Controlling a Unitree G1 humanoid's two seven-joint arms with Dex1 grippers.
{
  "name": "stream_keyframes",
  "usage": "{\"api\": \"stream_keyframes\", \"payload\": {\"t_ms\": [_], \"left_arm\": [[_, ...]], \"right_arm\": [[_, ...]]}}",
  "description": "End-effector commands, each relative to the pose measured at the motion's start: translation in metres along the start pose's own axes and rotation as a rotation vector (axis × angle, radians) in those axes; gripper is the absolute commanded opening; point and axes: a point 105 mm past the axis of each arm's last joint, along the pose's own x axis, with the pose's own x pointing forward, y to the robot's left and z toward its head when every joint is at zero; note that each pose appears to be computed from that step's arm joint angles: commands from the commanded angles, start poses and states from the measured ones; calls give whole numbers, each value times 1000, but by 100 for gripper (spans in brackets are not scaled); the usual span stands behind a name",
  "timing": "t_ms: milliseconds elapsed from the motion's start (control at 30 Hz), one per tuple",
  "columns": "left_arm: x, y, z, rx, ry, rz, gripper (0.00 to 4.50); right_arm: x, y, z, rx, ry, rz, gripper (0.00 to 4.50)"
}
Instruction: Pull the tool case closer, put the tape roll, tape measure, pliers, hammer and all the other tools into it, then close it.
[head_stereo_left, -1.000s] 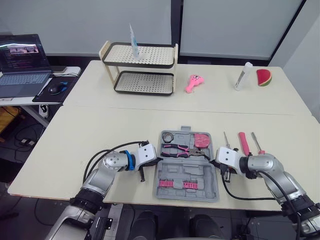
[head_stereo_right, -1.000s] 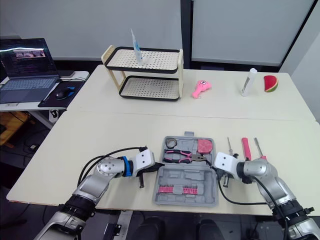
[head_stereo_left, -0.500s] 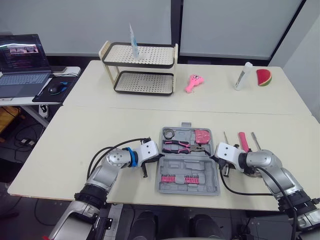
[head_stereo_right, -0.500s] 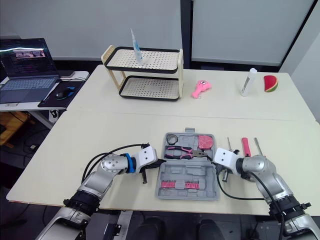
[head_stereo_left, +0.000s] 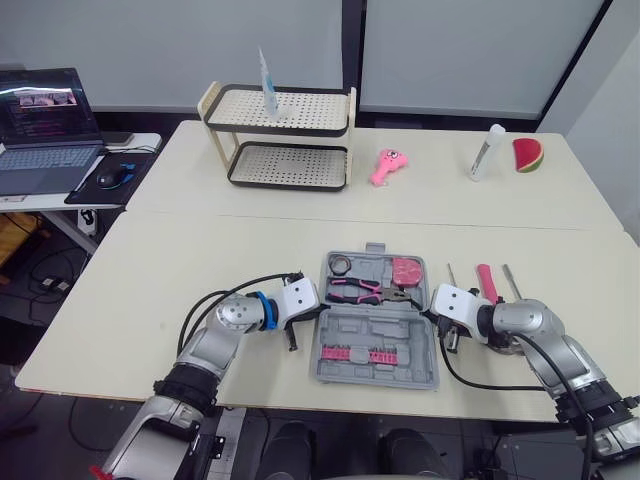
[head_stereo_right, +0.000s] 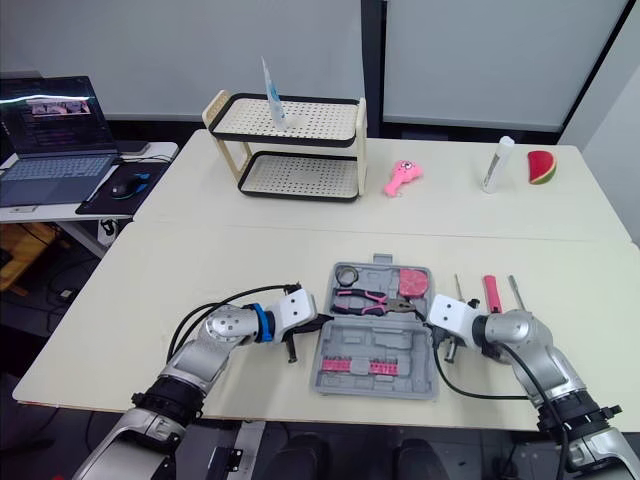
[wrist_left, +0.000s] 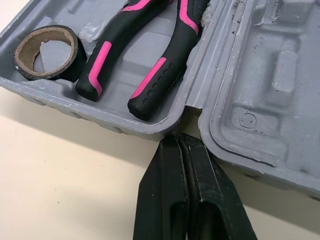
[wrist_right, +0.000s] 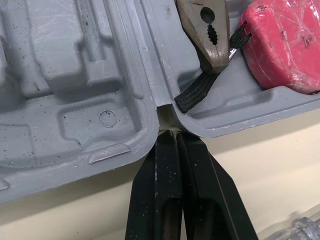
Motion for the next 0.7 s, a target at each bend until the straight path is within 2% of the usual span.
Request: {"api": "stream_keyframes", "payload": {"t_ms": [33, 700], "left_arm": [[15, -9, 16, 37, -49, -36, 4], [13, -24, 13, 18, -52, -78, 4]], "right_arm": [[6, 3, 18, -34, -56, 20, 0], [4, 6, 14, -29, -41, 44, 0]]}}
